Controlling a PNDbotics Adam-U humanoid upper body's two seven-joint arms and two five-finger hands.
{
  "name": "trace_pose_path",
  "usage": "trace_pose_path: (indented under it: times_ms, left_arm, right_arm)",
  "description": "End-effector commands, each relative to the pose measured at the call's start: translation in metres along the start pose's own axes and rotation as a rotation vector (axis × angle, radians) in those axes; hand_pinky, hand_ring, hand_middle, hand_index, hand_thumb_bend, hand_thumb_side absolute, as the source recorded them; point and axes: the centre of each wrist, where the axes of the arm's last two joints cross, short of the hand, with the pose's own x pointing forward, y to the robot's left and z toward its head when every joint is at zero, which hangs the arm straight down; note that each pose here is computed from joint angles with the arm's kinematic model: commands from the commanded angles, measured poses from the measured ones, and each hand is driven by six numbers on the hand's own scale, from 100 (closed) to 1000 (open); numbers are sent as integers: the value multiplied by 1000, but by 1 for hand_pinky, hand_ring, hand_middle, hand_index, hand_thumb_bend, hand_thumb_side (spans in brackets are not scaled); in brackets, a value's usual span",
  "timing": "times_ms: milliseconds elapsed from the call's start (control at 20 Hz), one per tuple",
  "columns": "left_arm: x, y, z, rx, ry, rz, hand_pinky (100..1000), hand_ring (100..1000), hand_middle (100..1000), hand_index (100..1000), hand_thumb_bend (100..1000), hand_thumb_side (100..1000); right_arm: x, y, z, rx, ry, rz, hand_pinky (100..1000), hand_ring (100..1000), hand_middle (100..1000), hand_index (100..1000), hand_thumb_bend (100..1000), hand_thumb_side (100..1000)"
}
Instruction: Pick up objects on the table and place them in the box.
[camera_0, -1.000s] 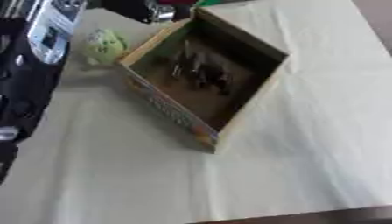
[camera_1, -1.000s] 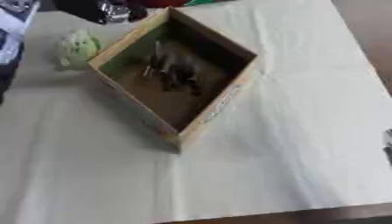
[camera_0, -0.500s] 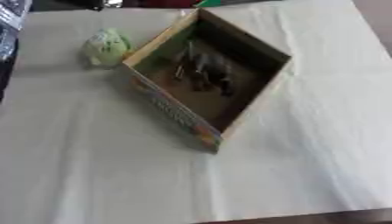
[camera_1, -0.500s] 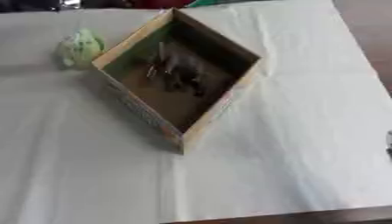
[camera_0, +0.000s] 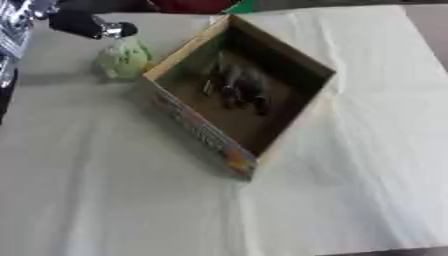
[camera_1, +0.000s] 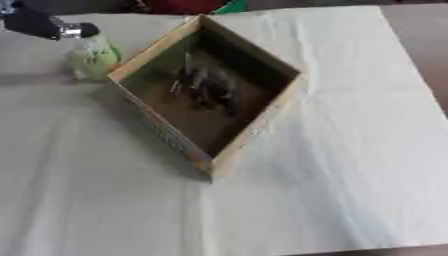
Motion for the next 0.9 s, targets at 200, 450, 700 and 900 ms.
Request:
trace_pose_path:
  times_ms: [200, 450, 700, 900]
  left_arm:
    - [-19, 3, 1, -84, 20, -1, 678, 908, 901, 1000, 795, 799]
    - [-23, -5, 1, -127, 55, -16, 671, 906, 894, 1000, 756, 775]
    - [-26, -17, 0, -166, 84, -18, 664, 896, 879, 1000, 717, 788]
    - [-24, -23, -3, -158, 82, -4, 660, 879, 855, 996, 698, 794]
  right_arm:
    - [7, -4, -7, -4, -28, 24, 803, 1000, 697, 820, 100, 1000]
    - [7, -3, -7, -7, -24, 23, 803, 1000, 695, 819, 100, 1000]
    - [7, -2, -6, -10, -21, 21, 804, 1000, 694, 819, 100, 1000]
    - [7, -2, -7, -11, -20, 21, 805, 1000, 693, 818, 100, 1000]
